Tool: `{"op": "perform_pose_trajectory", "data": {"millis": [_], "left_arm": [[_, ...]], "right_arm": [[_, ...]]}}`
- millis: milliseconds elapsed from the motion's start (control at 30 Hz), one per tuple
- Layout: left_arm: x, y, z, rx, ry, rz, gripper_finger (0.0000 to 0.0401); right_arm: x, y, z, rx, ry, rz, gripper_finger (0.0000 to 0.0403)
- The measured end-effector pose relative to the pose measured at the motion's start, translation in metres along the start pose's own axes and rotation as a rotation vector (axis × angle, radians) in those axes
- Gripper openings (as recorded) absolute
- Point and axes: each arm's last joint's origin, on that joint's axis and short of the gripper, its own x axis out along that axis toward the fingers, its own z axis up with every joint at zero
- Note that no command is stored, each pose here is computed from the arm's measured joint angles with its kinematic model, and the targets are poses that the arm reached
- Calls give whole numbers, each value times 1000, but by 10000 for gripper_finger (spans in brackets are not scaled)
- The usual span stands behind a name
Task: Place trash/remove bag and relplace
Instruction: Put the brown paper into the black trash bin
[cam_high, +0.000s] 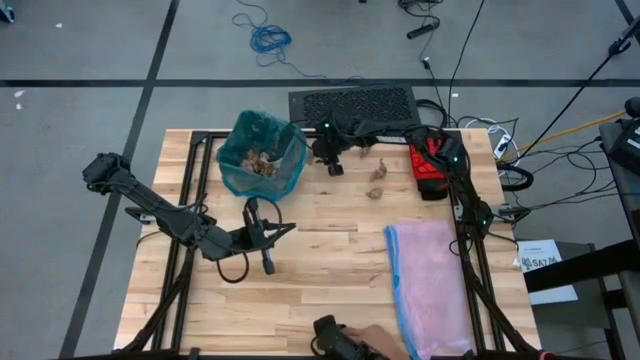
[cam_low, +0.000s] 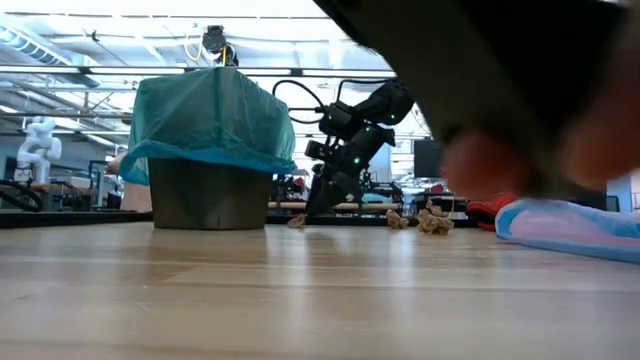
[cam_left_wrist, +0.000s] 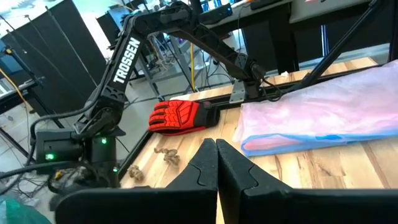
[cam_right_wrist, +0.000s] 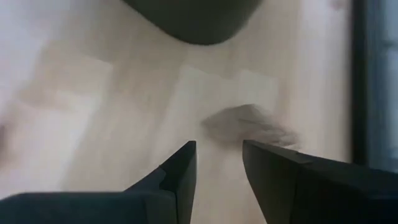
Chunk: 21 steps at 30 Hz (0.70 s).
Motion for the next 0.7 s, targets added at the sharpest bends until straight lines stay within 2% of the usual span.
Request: {"op": "perform_pose_trajectory", "data": {"millis": [167, 333, 567, 700], "left_arm": [[0, 0, 0, 1, 1, 0, 0], [0, 0, 0, 1, 2, -1, 0], [0, 0, 0, 2, 2, -1, 0], [0, 0, 0, 2, 3, -1, 0]], "right_arm": [[-2, -5, 1, -107, -10, -47, 123], [-4, -9, 0, -285, -16, -57, 123], [-5, -9, -1, -393, -21, -54, 123], [-5, -10, -2, -405, -36, -44, 122]]}}
